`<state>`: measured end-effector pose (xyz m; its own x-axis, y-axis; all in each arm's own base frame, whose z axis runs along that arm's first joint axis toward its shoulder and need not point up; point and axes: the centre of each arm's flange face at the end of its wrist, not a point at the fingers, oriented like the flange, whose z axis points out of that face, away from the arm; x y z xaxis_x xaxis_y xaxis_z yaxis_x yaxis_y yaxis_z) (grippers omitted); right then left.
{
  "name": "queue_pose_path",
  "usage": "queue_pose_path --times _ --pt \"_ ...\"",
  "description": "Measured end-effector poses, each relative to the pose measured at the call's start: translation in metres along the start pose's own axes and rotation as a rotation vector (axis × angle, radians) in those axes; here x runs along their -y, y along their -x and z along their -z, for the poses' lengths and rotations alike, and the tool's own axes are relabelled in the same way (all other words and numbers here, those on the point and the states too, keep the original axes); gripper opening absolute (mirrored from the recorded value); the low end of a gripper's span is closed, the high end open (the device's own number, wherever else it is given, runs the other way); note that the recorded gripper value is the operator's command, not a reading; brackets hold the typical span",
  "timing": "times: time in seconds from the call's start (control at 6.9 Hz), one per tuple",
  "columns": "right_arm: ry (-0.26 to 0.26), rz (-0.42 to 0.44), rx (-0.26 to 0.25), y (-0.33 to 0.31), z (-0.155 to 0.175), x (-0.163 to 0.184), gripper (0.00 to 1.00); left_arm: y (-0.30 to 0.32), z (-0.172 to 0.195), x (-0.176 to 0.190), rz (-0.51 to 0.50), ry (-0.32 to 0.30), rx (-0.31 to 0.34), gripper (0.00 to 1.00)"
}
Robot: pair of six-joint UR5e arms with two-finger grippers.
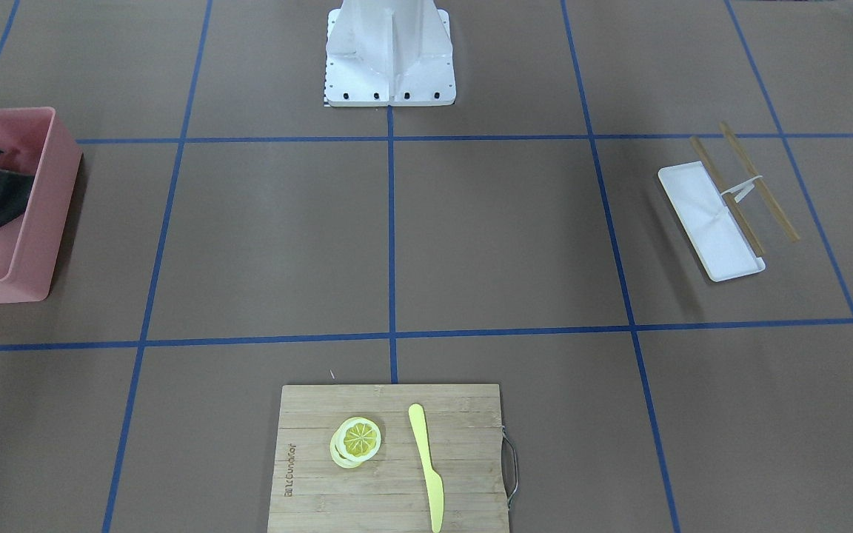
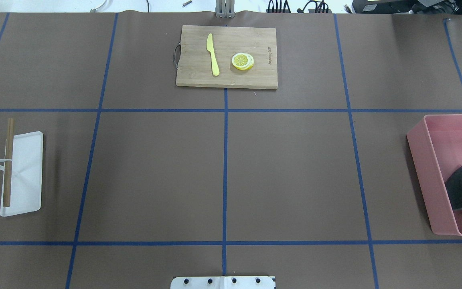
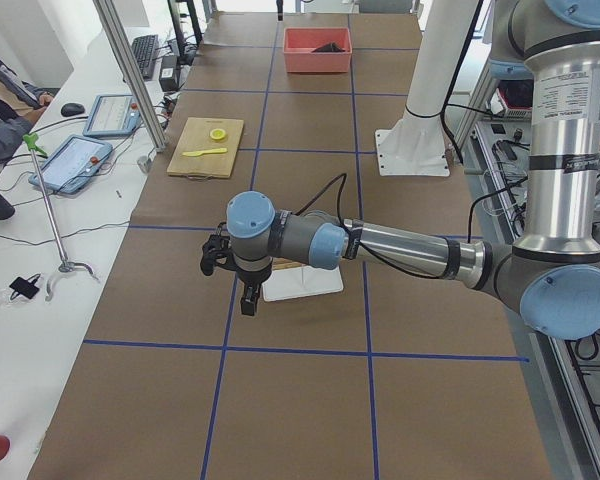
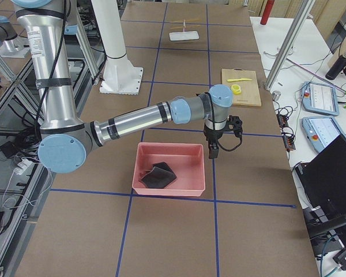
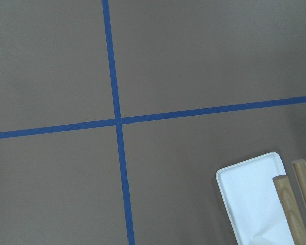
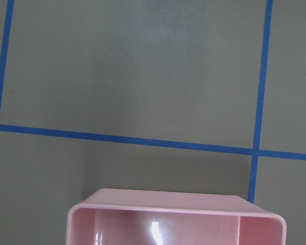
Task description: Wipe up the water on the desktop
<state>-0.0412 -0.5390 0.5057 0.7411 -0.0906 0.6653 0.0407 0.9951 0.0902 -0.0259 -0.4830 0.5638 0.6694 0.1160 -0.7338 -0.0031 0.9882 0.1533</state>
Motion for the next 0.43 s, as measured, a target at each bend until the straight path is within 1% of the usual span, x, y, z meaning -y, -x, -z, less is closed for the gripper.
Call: queue_pose_path --times 0.43 --pt "-0.005 0.002 0.035 0.0035 0.0064 -0.0062 1.0 -0.0017 -0.0008 -0.0092 0.001 0.006 -0.01 0.98"
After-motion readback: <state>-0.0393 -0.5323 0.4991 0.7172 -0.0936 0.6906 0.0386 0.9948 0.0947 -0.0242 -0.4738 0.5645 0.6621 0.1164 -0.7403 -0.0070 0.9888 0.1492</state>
